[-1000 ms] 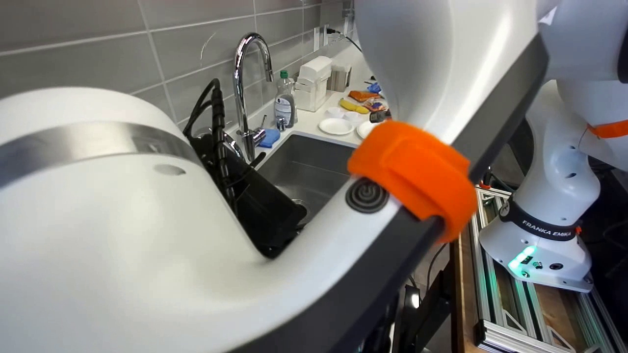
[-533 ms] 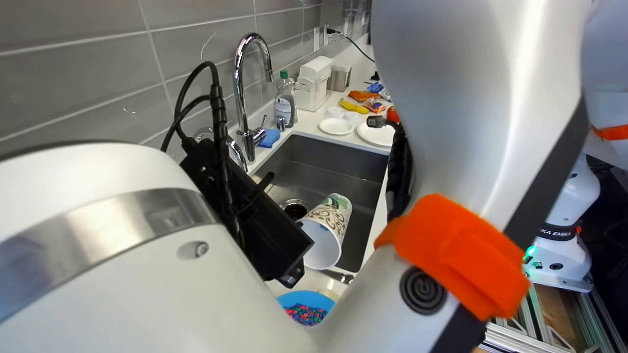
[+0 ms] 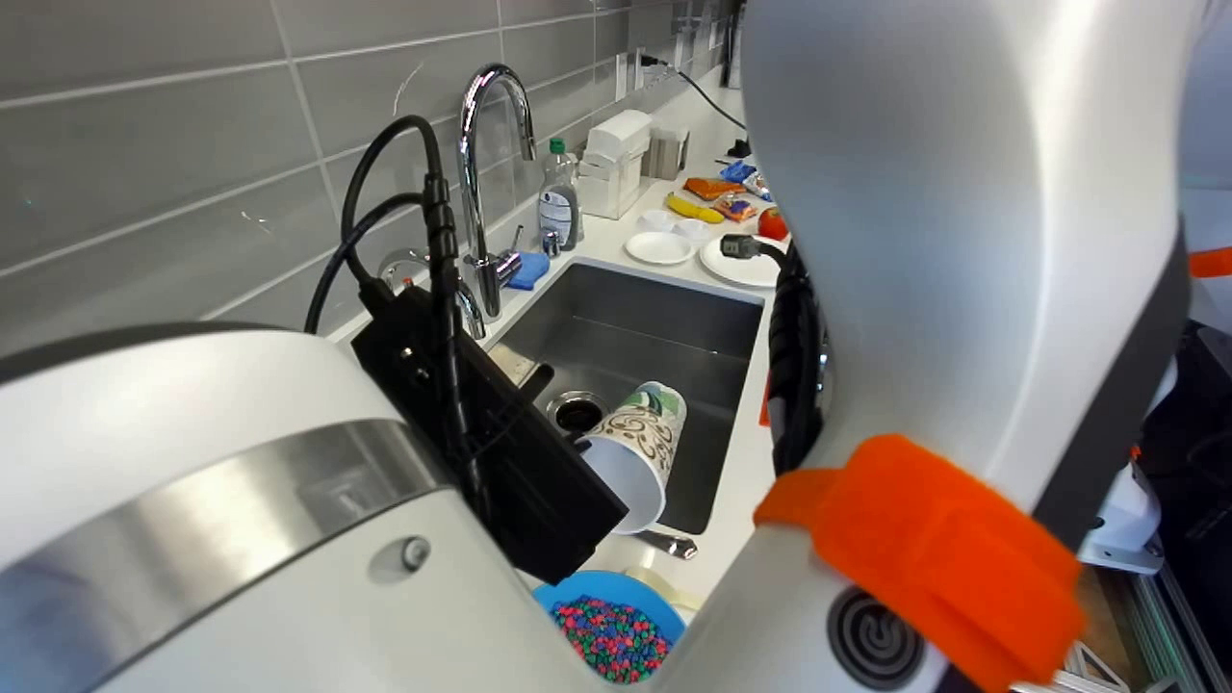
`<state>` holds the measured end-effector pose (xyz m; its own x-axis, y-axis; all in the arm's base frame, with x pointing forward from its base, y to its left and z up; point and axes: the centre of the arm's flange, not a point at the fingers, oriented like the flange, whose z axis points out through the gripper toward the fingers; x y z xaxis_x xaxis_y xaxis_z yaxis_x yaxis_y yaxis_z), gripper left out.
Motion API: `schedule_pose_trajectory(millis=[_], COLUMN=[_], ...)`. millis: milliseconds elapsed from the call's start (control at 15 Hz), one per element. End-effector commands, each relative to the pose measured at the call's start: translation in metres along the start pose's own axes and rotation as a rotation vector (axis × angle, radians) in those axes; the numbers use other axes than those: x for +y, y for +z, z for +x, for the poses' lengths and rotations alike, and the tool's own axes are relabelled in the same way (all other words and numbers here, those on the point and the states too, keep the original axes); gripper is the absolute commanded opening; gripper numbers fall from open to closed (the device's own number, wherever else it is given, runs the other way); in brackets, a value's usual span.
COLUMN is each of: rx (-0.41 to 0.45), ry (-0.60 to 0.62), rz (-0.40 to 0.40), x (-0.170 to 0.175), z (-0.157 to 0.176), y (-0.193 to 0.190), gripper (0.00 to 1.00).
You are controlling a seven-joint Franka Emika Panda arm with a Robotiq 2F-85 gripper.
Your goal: Pour the contents in the cup into the bowl
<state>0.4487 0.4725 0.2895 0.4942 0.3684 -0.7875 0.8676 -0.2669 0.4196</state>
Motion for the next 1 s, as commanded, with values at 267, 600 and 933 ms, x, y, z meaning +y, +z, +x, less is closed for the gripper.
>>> schedule_pose_trajectory(millis=[267,600,933], rx=[-0.035,-0.09,-0.146], ry=[0.05,0.133,0.17], rz=[-0.083,-0.202,-0.298], x=[-0.015,-0.033,-0.045], z=[0.005,0.007,0.008], y=[-0.009,-0.017,-0.022], gripper=[0.01,0.01,0.01])
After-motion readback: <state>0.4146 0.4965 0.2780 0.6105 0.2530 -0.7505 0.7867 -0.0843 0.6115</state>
